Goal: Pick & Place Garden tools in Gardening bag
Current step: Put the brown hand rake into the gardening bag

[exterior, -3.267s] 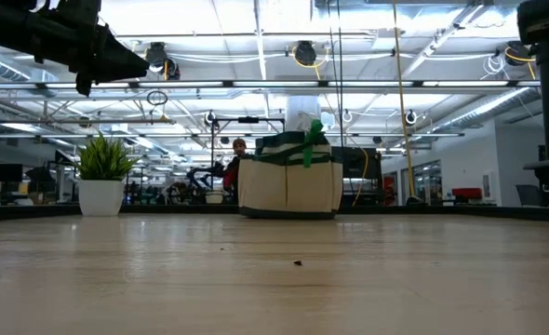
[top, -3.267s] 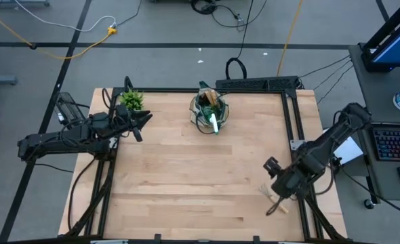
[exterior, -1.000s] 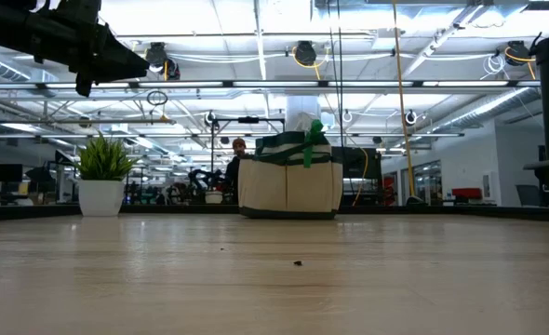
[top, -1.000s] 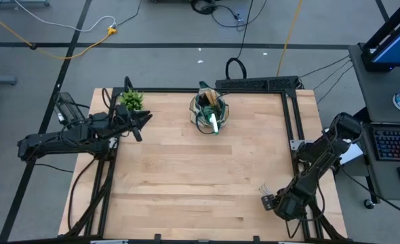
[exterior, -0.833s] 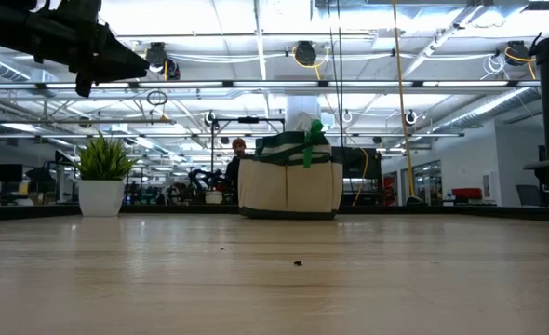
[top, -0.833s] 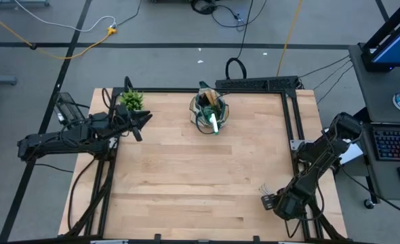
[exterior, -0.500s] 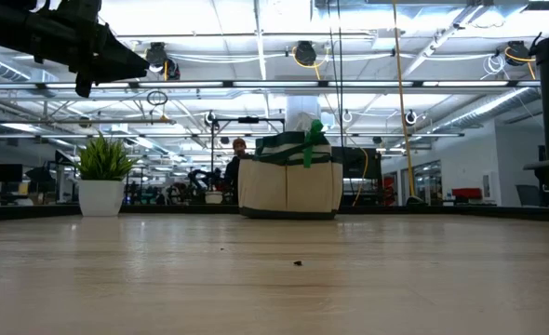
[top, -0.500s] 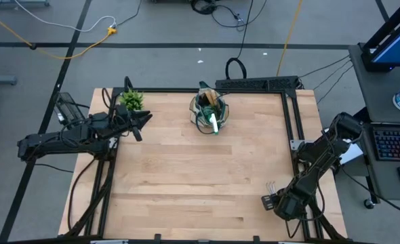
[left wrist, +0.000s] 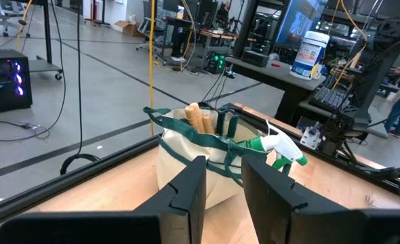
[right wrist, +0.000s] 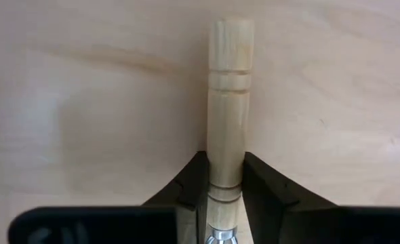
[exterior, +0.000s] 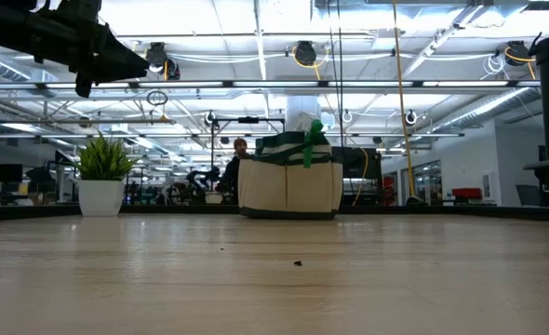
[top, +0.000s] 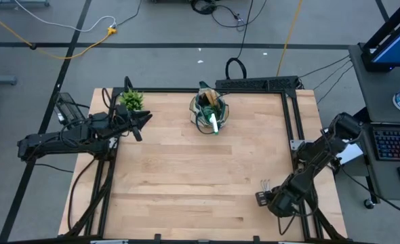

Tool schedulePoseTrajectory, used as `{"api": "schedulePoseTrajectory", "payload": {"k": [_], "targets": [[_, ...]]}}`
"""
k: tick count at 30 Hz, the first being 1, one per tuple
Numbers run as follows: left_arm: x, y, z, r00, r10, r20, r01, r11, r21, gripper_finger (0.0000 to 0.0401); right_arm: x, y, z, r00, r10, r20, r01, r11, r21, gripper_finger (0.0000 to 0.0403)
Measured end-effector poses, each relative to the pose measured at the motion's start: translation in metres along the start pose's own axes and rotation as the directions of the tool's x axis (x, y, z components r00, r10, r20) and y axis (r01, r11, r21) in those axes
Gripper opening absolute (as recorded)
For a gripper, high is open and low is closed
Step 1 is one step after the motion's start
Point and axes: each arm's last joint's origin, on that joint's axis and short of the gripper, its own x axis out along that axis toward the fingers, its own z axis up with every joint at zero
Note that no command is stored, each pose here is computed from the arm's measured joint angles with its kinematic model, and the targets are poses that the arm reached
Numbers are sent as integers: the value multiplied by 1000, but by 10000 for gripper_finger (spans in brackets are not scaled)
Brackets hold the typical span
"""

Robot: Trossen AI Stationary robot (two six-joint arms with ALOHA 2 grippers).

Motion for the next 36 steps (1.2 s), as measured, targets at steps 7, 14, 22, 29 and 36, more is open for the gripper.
{"api": "schedulePoseTrajectory", "payload": {"k": [7, 14, 22, 29, 36], "targets": [[0, 0, 0, 1000, 0, 1, 0, 1000, 0, 99, 1, -12, -15, 996, -53, -72, 54, 999, 1, 59], [0, 0, 0, 1000, 2, 1, -2, 1000, 0, 99, 0, -25, -35, 979, -109, -174, 119, 992, 47, 59], [0, 0, 0, 1000, 2, 3, -2, 1000, 5, 99, -7, -46, -73, 925, -213, -315, 265, 955, 133, 59], [0, 0, 1, 1000, 2, 6, -2, 1000, 5, 99, -13, -71, -116, 838, -316, -445, 431, 884, 183, 59], [0, 0, 1, 1000, 1, 8, -1, 1000, 6, 99, -24, -90, -155, 697, -392, -600, 621, 749, 232, 59]]}}
